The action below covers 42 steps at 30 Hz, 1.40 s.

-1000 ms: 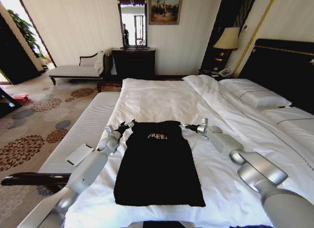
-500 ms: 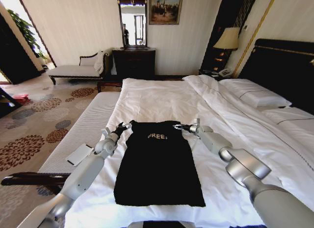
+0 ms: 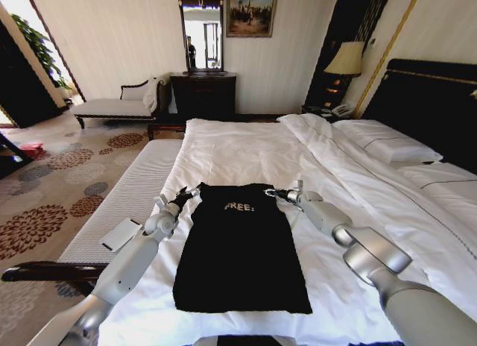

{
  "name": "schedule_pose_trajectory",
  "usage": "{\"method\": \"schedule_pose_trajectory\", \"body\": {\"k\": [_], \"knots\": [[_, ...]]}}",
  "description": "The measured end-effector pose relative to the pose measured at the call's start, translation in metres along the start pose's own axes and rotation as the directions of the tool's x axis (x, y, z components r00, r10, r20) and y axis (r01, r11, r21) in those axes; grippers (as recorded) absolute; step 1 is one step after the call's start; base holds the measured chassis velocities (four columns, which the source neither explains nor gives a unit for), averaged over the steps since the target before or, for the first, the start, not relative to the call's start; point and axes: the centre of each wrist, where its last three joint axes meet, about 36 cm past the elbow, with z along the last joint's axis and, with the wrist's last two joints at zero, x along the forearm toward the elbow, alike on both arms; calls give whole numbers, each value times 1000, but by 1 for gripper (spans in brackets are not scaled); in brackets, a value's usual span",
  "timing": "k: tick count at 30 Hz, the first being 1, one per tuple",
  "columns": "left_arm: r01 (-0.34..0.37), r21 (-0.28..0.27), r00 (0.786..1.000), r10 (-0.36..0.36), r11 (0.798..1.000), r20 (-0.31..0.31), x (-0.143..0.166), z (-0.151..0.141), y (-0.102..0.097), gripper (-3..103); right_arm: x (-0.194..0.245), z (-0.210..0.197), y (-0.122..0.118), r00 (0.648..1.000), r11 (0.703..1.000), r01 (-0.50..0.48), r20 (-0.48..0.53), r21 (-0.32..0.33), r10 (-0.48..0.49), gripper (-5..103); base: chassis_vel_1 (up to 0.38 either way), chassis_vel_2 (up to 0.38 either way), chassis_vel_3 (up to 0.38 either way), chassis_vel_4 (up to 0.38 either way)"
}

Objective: Fold the clothes on the bed.

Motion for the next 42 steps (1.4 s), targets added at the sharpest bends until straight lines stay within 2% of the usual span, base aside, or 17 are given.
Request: {"method": "schedule_pose_trajectory", "body": {"k": [2,3,7,9,12,13,15,20,24,31,35,42], "knots": [[3,5,1000,-3,1000,1,-1,0,0,100,0,1,0,1000,1000,3,5,-1,-3,46,0,0,0,0],[3,5,1000,-3,1000,1,-1,0,0,100,0,1,0,1000,1000,3,5,-1,-3,46,0,0,0,0],[9,10,1000,-9,1000,-1,-3,1,1,100,0,3,0,1000,1000,5,5,-3,-5,25,0,0,0,0],[10,11,1000,-10,1000,-1,-3,1,1,100,0,4,1,1000,1000,6,5,-3,-6,25,0,0,0,0],[19,13,1000,-19,1000,-6,-3,3,4,100,-1,5,3,1000,1000,14,8,-2,-14,9,0,0,0,0],[19,13,1000,-19,1000,-6,-3,3,4,100,-1,5,3,1000,1000,14,8,-2,-14,9,0,0,0,0],[20,12,1000,-20,1000,-9,-4,3,6,100,0,5,2,1000,1000,14,10,0,-14,2,0,0,0,0],[8,41,1000,-7,999,-19,-7,1,6,100,4,2,-1,1000,1000,13,13,7,-13,1,0,0,0,0],[26,52,999,-24,998,-34,-18,3,9,100,9,3,-4,1000,1000,11,15,12,-12,1,0,0,0,0],[77,13,994,-76,997,-80,-48,6,13,100,16,4,-10,1000,1000,4,21,20,-5,1,0,0,0,0],[71,-13,994,-72,997,-82,-61,-2,10,100,17,3,-10,1000,1000,5,26,19,-5,1,0,0,0,0],[80,-21,992,-81,997,-101,-85,-6,5,100,15,2,-8,999,1000,7,34,16,-8,1,0,0,0,0]]}}
